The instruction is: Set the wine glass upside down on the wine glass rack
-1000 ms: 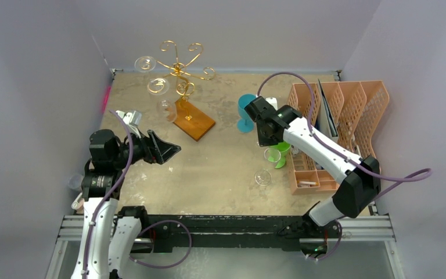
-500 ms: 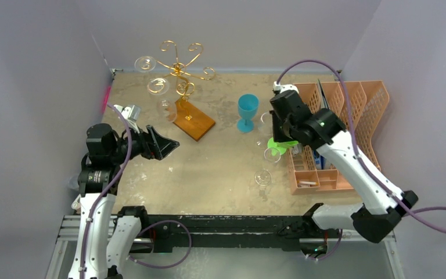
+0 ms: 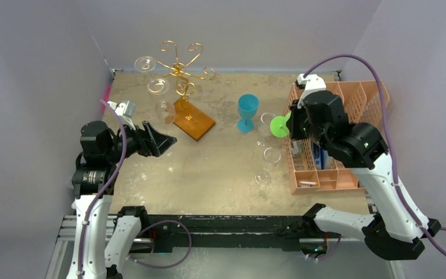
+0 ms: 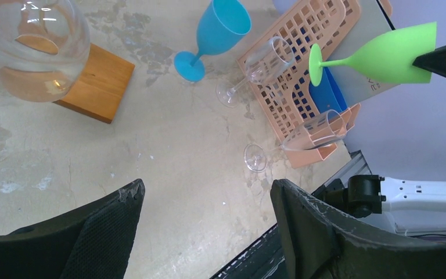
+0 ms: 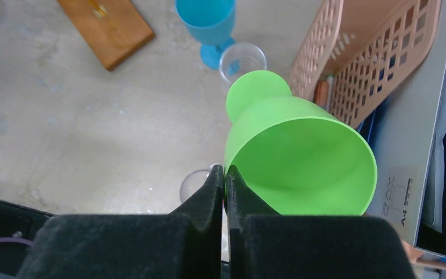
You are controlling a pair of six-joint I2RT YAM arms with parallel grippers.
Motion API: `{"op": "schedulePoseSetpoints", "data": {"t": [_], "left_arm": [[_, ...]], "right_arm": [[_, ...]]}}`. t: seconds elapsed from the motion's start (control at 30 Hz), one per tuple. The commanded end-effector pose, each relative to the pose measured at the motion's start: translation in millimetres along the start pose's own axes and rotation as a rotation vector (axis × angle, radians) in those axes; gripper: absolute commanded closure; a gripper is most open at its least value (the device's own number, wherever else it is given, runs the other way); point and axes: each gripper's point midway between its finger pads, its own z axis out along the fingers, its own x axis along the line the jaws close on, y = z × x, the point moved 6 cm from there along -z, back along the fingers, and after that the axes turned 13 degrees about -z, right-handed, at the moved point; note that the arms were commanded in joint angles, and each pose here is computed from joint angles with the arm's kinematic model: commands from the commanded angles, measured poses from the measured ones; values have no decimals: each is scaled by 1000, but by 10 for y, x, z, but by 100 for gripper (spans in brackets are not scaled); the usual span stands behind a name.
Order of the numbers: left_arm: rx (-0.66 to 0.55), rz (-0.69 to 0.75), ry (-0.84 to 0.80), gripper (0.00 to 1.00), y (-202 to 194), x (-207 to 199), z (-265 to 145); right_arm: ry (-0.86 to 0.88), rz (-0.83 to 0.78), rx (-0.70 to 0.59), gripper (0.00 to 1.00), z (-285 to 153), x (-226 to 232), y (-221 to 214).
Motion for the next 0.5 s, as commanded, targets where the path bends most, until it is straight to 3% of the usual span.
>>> {"op": "schedulePoseSetpoints", "data": {"t": [0.0, 0.23, 0.33, 0.47], "left_arm": [[-40, 60, -15, 22, 86, -167, -110], [-138, -7, 27, 22, 148, -217, -184], [-232, -39, 124, 22, 185, -127, -244], [-338, -154, 294, 22, 190, 46, -340]], "right_arm": [[97, 23, -197, 100, -213, 36, 339], [286, 32, -391, 100, -287, 246, 566], [350, 23, -468, 100, -177, 369, 651], [445, -3, -470, 100, 48, 604, 685]]}}
